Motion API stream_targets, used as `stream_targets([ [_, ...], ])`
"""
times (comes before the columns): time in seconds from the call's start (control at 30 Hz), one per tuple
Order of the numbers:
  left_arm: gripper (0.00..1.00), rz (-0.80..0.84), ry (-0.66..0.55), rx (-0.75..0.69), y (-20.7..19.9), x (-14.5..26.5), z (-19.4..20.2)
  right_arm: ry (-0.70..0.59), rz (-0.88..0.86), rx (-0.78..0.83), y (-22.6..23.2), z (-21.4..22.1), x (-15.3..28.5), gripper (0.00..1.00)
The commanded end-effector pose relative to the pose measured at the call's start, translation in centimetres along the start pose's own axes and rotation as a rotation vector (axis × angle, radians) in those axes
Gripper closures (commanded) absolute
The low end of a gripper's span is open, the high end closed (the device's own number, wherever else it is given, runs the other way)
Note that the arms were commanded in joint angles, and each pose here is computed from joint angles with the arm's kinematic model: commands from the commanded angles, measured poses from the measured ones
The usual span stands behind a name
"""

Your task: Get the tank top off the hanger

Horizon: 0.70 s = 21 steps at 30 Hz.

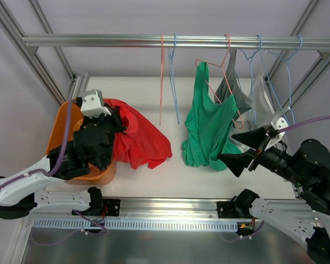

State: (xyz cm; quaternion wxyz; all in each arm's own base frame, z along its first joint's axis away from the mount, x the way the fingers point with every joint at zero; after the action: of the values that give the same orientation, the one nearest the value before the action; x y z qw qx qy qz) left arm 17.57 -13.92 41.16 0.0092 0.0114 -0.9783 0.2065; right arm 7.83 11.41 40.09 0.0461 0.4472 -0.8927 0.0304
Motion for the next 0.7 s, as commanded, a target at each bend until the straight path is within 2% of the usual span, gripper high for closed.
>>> stream_targets([
  [0.0,1.00,-0.085,-0.065,-0.092,0.7,-0.8,-4.3,-0.070,0.026,0.025,-0.4,-1.3,0.2,0.00],
  [0.2,1.00,-0.109,-0.135,-0.131,0.0,-2.5,-11.1,-0.077,0.014,0.026,-0.3,-1.7,0.0,0.00],
  [0.23,1.00,-0.101,-0.163,-0.115,0.1,-2.1,-13.5,-0.078,0.013,0.026,-0.3,-1.7,-0.1,0.00],
  [0.3,1.00,-0.106,-0.192,-0.126,-0.4,-2.5,-15.6,-0.080,0.016,0.026,-0.3,-1.9,-0.1,0.00],
  [0.33,1.00,-0.103,-0.233,-0.105,0.0,-1.7,-18.7,-0.081,0.016,0.026,-0.3,-1.9,-0.1,0.00],
  [0.4,1.00,-0.119,-0.258,-0.134,-0.9,-2.2,-20.4,-0.083,0.015,0.026,-0.3,-2.1,-0.2,0.00],
  [0.43,1.00,-0.144,-0.304,-0.120,0.0,-1.5,-23.1,-0.086,0.010,0.025,-0.2,-2.1,-0.3,0.01],
  [0.53,1.00,-0.201,-0.352,-0.168,-0.4,-2.6,-25.1,-0.091,0.004,0.023,-0.2,-2.2,-0.5,0.00],
  [0.67,1.00,-0.295,-0.400,-0.177,1.5,-2.7,-26.6,-0.086,-0.003,0.020,-0.1,-2.1,-0.8,0.01],
])
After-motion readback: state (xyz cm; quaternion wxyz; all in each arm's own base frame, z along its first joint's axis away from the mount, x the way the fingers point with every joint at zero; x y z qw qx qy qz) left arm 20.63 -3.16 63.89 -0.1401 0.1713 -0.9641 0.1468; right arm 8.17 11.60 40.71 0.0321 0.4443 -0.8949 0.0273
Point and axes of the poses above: each gripper's point midway between its finger pads, its own x axis back along the fingers, its own y axis along the line the jaws close on, z = x × y, the point moved 4 cm from there along x, back along the fingers, and after that the axes turned 10 degrees about x, right-handed, at the moved point
